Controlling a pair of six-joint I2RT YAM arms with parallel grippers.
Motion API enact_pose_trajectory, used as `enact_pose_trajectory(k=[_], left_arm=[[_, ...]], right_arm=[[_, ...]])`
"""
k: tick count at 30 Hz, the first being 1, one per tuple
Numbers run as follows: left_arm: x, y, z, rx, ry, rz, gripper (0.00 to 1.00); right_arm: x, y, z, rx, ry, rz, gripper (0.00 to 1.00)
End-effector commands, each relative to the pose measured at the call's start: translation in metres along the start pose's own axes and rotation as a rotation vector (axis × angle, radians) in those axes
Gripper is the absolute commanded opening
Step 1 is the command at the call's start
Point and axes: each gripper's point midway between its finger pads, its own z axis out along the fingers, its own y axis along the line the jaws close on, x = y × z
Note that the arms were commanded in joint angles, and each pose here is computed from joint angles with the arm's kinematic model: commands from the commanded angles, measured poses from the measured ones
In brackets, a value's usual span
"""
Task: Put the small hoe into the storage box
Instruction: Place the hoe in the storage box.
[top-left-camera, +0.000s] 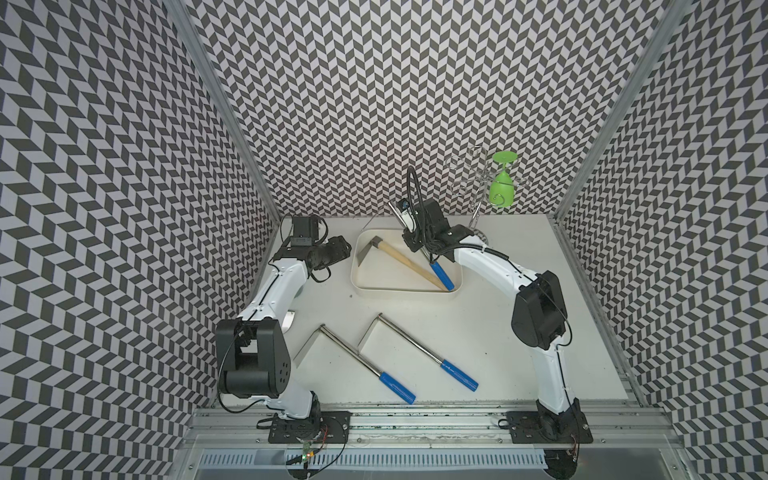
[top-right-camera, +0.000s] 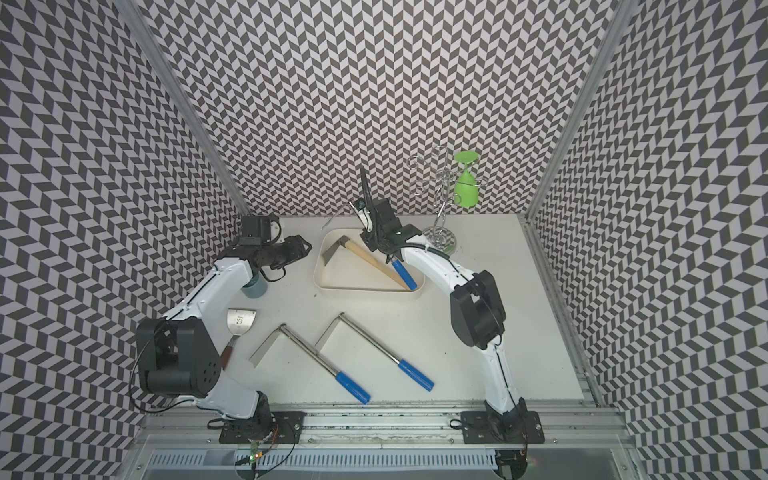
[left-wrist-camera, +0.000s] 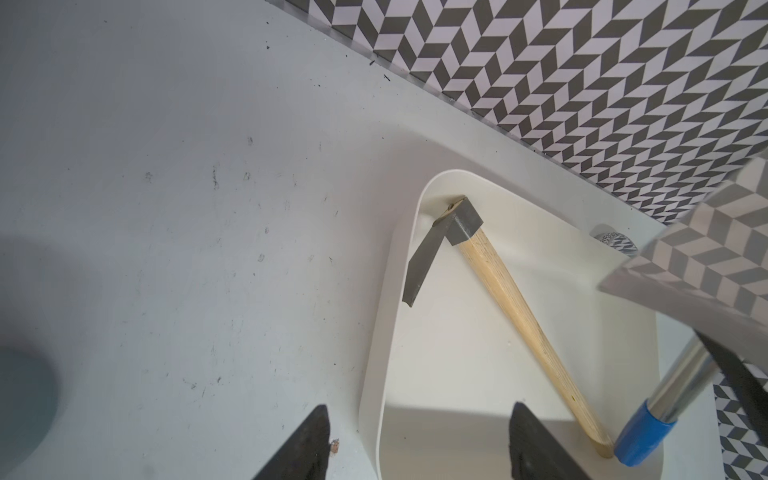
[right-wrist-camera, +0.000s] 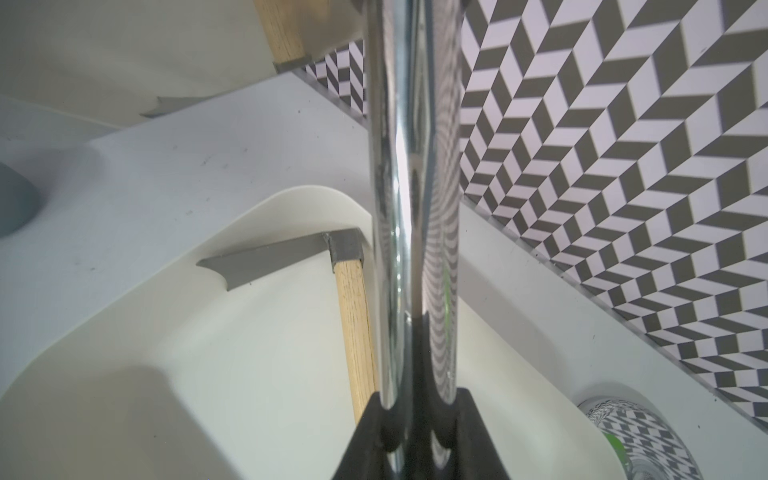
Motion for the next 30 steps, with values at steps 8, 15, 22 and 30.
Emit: enact_pose_trajectory(k=[8, 15, 22, 30], left_arm=[[0.009, -0.003, -0.007, 0.009, 0.004, 0.038, 0.70], [0.011, -0.002, -0.004, 0.011, 0.014, 0.025, 0.70], [0.011, -0.003, -0.002, 0.024, 0.016, 0.019, 0.71], [0.011, -0.004, -0.004, 0.030, 0.012, 0.024, 0.71]], right_arm=[[0.007, -0.003, 0.018, 0.029, -0.019, -0.033, 0.00], [0.011, 0.002, 0.031, 0.024, -0.017, -0.025, 0.00], [0.011, 0.005, 0.048, 0.018, -0.030, 0.037, 0.00], [-0.010, 0.007, 0.065, 0.021, -0.095, 0.092, 0.00]])
